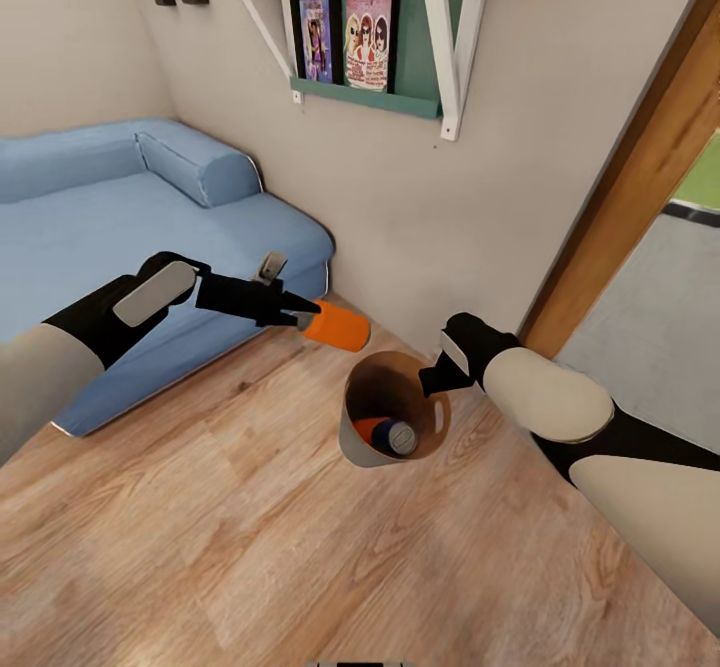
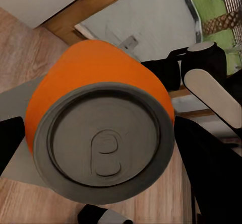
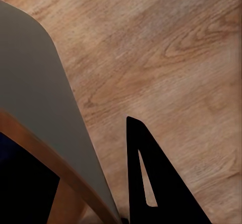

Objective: Put the three can of soda from the living room inside the tash can in the kitchen.

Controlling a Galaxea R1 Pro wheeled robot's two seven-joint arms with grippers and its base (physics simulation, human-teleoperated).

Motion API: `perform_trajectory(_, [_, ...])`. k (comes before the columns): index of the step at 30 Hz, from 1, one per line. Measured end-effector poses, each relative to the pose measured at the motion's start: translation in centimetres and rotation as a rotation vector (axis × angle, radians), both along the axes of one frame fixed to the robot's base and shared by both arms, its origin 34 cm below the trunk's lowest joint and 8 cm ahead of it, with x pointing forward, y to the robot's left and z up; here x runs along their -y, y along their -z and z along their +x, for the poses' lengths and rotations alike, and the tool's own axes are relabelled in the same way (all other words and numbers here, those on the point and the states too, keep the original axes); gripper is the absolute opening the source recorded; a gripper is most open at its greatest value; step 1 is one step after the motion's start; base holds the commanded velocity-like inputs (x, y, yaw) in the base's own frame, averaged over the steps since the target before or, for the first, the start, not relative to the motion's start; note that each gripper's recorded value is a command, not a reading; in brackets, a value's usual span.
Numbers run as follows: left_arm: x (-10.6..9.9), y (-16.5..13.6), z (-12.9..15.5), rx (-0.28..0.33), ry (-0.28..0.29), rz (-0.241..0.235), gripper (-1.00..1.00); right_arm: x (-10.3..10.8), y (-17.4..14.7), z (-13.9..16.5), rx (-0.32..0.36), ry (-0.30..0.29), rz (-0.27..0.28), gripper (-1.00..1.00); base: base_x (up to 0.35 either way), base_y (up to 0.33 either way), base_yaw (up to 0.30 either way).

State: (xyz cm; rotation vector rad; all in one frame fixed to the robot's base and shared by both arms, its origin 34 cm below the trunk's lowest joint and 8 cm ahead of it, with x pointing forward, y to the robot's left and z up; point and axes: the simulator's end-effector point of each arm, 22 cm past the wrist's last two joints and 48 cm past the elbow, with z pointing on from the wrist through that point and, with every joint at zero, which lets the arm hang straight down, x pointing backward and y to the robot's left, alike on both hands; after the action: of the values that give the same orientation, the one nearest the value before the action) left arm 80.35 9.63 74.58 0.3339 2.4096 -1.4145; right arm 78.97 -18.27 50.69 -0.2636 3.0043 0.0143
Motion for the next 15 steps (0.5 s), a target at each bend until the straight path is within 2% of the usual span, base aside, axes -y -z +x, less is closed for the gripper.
perform_trajectory(15, [0.2, -3.0, 0.5, 0.002, 0.007, 0.010, -1.00, 0.0, -3.1, 0.5, -0.001, -0.001, 0.000, -1.00, 0.000, 0.000, 0.000])
